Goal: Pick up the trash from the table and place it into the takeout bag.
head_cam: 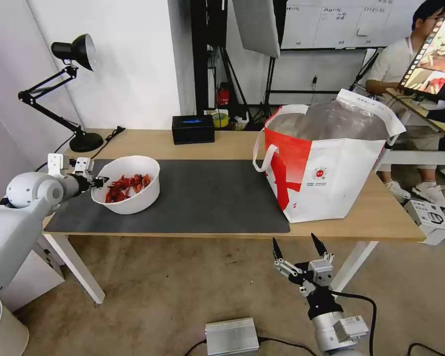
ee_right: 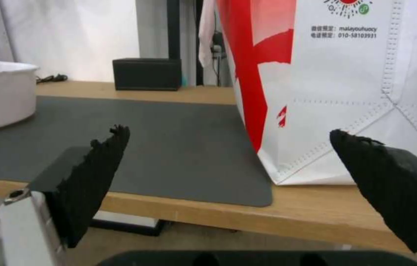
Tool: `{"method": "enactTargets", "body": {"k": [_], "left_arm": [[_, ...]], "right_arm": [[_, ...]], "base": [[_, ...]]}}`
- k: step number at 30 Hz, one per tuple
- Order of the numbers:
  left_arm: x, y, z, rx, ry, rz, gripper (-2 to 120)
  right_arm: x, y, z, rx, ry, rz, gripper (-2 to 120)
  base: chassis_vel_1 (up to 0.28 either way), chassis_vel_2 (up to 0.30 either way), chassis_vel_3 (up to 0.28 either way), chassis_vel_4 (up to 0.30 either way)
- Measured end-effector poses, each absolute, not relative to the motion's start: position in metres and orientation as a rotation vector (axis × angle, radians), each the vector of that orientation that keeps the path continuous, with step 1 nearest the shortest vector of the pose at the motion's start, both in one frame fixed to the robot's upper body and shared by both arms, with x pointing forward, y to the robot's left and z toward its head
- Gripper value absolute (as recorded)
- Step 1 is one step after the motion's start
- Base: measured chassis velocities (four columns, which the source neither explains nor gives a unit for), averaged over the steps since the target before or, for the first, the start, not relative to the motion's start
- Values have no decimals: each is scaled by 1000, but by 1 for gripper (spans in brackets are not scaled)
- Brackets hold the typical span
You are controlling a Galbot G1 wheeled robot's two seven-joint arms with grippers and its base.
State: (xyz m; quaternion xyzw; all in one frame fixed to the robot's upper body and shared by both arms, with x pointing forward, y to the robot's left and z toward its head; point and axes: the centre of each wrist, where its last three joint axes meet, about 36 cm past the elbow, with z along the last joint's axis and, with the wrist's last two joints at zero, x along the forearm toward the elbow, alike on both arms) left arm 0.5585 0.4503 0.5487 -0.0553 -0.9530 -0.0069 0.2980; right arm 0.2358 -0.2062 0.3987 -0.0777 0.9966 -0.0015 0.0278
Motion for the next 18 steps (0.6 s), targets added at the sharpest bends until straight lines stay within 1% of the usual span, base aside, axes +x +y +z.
{"method": "enactTargets", "body": {"k": [8,18], "left_arm": [[539,442,560,-174,-2567,28,0],[514,425,582,-293,-2610,126,0]], "right_arm": [[236,-206,399,-240,3077,-4,100],[236,-206,399,-240,3077,-5,100]], "base": [[0,0,0,0],[0,0,0,0]]}}
